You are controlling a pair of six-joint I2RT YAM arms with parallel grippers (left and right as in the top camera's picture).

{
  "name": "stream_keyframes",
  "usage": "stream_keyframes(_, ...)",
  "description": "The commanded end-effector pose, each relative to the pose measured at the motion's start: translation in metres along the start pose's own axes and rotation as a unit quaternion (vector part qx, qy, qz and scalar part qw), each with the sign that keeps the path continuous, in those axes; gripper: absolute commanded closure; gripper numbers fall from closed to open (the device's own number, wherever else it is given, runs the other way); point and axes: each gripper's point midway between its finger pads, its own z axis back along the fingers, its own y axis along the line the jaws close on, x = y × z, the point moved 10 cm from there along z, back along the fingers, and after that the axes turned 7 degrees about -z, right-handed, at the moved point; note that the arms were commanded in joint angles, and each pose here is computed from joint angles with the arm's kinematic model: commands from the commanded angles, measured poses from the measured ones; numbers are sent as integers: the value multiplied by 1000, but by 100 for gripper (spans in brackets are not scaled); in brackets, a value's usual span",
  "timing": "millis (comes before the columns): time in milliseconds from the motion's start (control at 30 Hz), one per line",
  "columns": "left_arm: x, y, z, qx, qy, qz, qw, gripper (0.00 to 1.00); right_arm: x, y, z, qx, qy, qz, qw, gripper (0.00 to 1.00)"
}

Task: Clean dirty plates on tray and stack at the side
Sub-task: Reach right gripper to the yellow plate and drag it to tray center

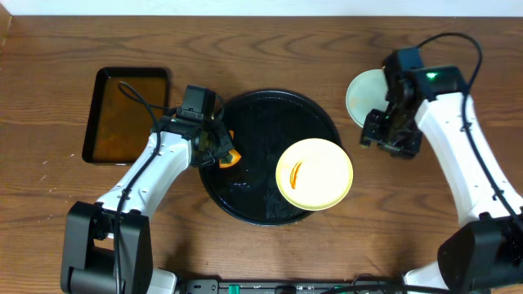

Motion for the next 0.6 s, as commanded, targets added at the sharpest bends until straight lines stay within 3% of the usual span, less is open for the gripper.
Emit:
stream_keyframes(0,3,-2,1,-6,-3,0,1000,92,-17,8,-26,-43,2,-37,998,37)
stream_keyframes(567,3,-2,1,-6,-3,0,1000,92,-85,28,-101,-92,21,-36,995,39)
